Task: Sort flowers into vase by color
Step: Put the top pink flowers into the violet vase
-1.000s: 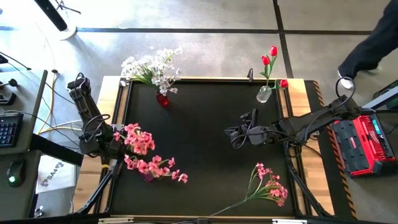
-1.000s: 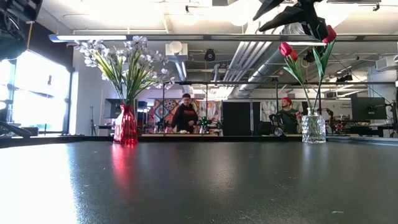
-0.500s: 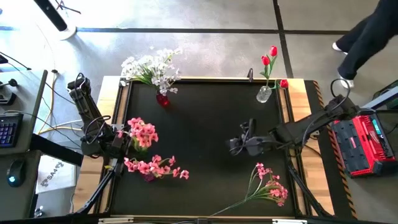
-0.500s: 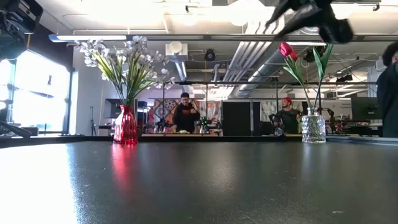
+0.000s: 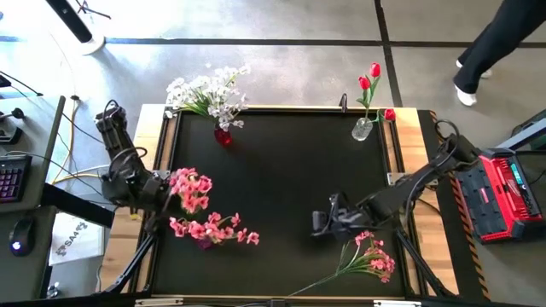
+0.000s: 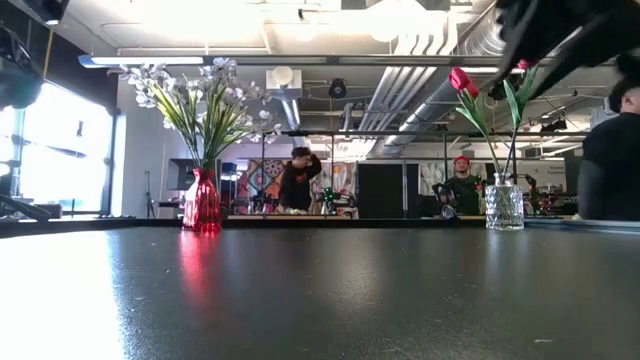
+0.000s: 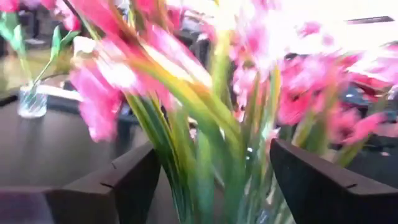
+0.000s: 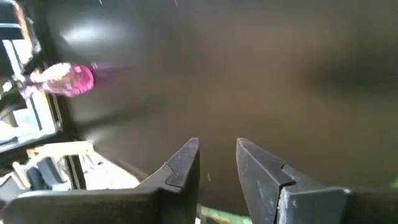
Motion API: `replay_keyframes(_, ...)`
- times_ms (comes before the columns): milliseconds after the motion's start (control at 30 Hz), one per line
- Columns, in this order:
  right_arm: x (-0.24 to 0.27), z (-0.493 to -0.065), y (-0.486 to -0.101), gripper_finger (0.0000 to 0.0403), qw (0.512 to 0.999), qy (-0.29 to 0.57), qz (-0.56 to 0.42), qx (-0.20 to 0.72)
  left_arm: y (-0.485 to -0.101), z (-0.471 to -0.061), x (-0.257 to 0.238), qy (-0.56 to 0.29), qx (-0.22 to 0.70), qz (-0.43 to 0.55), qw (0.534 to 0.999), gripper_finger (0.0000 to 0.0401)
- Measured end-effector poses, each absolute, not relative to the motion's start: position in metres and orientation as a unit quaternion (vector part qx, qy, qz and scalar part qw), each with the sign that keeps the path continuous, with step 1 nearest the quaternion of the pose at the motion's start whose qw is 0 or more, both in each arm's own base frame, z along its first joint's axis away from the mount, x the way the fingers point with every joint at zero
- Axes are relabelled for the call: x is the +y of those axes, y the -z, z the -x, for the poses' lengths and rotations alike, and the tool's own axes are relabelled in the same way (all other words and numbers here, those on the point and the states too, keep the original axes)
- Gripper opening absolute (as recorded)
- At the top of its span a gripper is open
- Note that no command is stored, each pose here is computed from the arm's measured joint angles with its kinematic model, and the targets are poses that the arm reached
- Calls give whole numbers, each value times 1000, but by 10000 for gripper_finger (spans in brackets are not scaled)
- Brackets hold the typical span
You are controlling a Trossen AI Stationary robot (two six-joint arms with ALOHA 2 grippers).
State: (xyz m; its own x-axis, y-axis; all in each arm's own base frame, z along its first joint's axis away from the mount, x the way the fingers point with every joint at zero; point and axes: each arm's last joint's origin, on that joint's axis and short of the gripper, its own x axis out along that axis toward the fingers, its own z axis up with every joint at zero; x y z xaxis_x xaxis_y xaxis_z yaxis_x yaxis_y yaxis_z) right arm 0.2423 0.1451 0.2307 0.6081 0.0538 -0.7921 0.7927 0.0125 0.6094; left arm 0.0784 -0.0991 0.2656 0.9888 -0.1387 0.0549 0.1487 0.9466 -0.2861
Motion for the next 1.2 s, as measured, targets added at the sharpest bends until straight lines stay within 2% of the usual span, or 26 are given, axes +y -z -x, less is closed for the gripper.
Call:
replay_keyframes(300, 182, -217, -239, 98, 536, 263, -658, 459, -275, -67, -79, 103, -41, 144, 983, 320)
replay_keyframes(533, 200, -219, -237, 146, 485, 185, -652, 553, -292, -55, -57, 100, -90, 179, 975, 321)
replay_keyframes(667, 212, -222, -221, 182, 525, 118, -578, 613, -300, -50, -48, 114, -100, 177, 972, 321)
replay_keyframes(800, 216, -225, -199, 198, 580, 87, -495, 642, -306, -48, -45, 107, -111, 127, 980, 321)
replay_keyframes(967, 217, -223, -170, 192, 620, 69, -372, 687, -319, -45, -37, 59, -121, 62, 989, 321)
replay_keyframes(1200, 223, -213, -151, 170, 646, 16, -251, 721, -339, -40, -25, 48, -136, 80, 986, 321)
